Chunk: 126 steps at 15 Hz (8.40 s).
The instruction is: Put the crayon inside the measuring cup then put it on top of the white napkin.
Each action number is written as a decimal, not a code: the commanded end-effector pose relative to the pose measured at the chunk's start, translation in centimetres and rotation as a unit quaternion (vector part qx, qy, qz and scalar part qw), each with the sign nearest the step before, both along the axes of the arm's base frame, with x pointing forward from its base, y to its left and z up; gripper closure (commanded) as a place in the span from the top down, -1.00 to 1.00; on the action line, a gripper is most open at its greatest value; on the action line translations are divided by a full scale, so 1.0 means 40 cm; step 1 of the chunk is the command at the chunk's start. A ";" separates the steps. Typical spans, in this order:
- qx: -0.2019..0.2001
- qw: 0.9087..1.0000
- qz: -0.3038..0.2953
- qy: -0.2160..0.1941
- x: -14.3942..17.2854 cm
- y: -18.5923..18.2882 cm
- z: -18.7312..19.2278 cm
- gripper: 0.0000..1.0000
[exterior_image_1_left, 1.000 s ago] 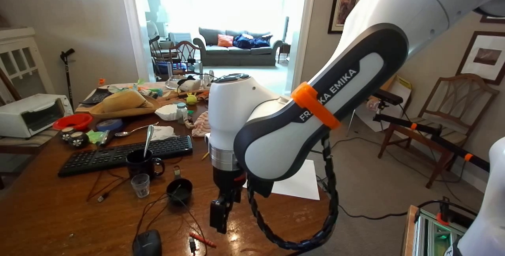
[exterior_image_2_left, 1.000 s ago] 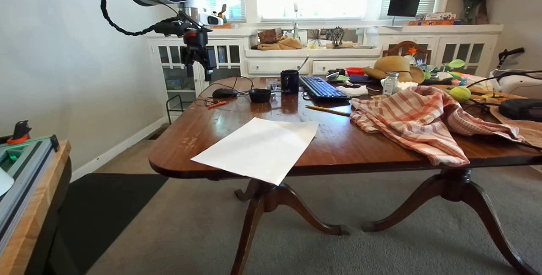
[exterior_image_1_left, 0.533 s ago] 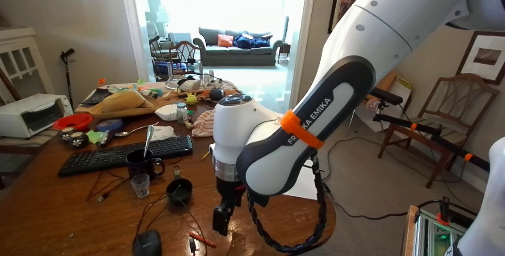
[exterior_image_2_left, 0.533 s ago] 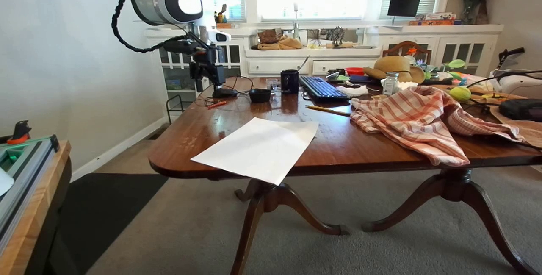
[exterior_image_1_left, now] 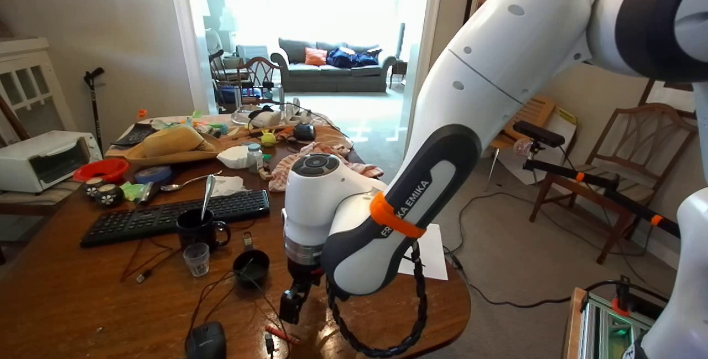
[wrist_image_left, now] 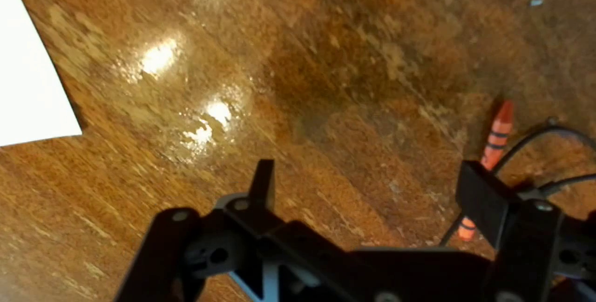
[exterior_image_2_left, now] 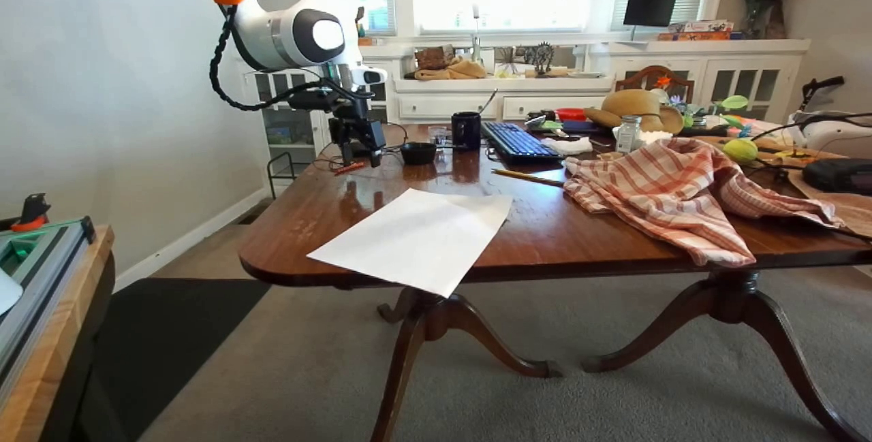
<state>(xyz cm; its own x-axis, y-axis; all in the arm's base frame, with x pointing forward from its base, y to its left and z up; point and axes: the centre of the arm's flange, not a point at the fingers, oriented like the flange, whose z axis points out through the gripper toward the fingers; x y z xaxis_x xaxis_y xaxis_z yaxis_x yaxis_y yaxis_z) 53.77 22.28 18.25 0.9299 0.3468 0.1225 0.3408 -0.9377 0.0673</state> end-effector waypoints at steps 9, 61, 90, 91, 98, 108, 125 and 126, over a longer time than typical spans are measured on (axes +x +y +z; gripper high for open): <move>0.006 0.997 -0.046 -0.059 0.096 0.055 -0.061 1.00; 0.002 0.999 0.018 0.034 0.009 0.145 -0.019 -0.06; 0.005 0.998 0.026 0.052 0.000 0.150 -0.039 -0.78; 0.005 0.998 0.026 0.052 0.001 0.147 -0.041 -0.86; 0.013 1.000 -0.002 0.020 0.023 0.137 0.045 -0.96; -0.011 0.996 -0.075 -0.052 0.178 0.027 0.163 -0.96; 0.067 0.959 -0.168 -0.219 0.267 0.046 0.064 -0.96; 0.068 0.956 -0.172 -0.227 0.269 0.046 0.059 -0.96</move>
<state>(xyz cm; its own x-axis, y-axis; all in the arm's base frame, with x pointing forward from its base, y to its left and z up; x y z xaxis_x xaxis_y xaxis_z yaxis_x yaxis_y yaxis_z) 64.18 23.19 22.20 0.8577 0.0200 0.5138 0.0168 -0.9998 0.0109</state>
